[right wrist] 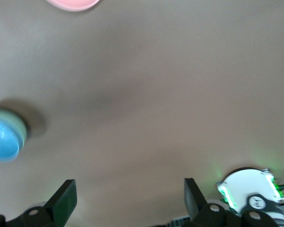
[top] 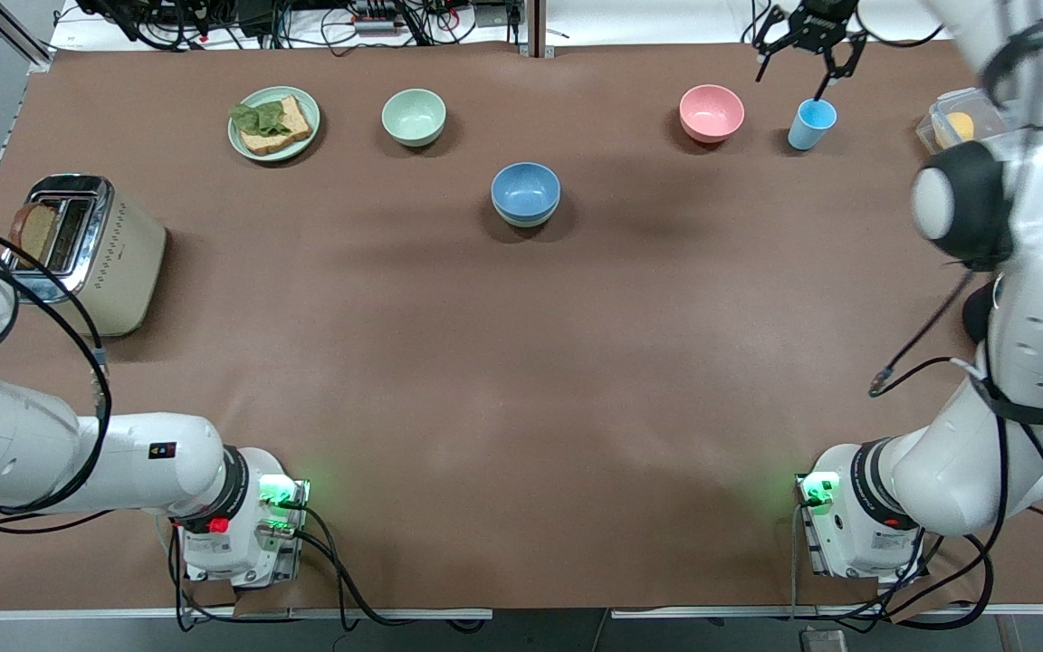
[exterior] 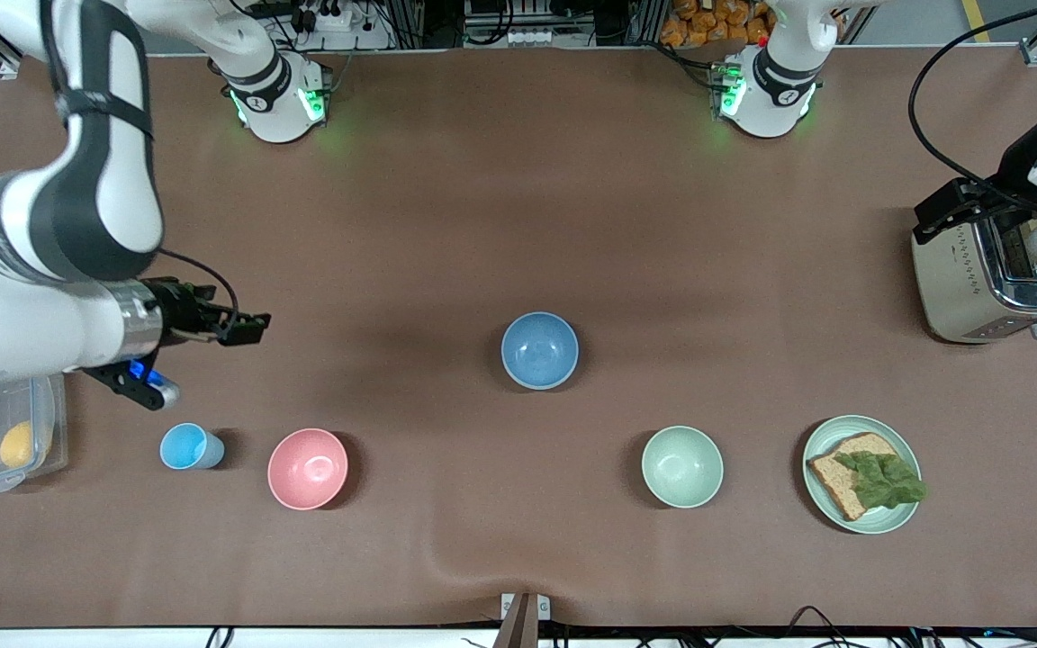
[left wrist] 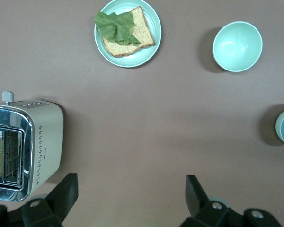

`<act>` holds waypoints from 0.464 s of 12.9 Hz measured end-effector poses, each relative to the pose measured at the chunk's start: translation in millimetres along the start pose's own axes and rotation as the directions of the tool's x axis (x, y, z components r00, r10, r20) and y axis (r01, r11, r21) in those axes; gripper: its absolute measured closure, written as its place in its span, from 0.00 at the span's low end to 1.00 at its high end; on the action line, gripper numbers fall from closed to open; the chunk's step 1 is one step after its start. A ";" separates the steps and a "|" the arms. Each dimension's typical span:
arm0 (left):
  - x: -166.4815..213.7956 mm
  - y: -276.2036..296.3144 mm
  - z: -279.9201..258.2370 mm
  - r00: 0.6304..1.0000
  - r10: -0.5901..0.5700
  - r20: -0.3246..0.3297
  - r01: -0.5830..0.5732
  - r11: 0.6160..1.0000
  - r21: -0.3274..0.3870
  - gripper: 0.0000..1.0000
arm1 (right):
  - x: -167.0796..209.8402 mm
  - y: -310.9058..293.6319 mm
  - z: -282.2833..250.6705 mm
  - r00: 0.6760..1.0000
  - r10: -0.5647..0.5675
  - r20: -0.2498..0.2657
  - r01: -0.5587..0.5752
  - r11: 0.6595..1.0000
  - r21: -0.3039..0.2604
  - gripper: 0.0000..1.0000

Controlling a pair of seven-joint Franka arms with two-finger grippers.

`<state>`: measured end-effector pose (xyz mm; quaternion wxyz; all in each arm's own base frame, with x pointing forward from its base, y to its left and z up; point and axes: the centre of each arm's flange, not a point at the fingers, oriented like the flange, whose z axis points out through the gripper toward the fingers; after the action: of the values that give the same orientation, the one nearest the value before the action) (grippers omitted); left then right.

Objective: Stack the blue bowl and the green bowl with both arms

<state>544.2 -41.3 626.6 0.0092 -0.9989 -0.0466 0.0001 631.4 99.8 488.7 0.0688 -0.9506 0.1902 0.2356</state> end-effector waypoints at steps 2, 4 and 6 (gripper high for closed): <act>-0.3 -1.8 0.2 0.999 0.032 0.004 -0.032 0.999 -0.004 0.00 | -32.4 30.6 -38.6 0.990 -0.138 -0.041 0.136 0.990 -0.029 0.00; -2.1 -1.5 0.1 0.999 0.041 0.011 -0.041 0.999 -0.003 0.00 | -72.7 41.0 -72.5 0.944 -0.301 -0.133 0.286 0.951 -0.121 0.00; -4.1 0.7 -0.9 0.999 0.046 0.015 -0.046 0.999 -0.017 0.00 | -96.8 51.2 -98.8 0.863 -0.462 -0.207 0.427 0.884 -0.192 0.00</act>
<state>540.2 -42.4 627.5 0.0004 -0.9997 -0.0235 0.0077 573.8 62.8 619.3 0.0303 -0.9929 -0.0443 0.1061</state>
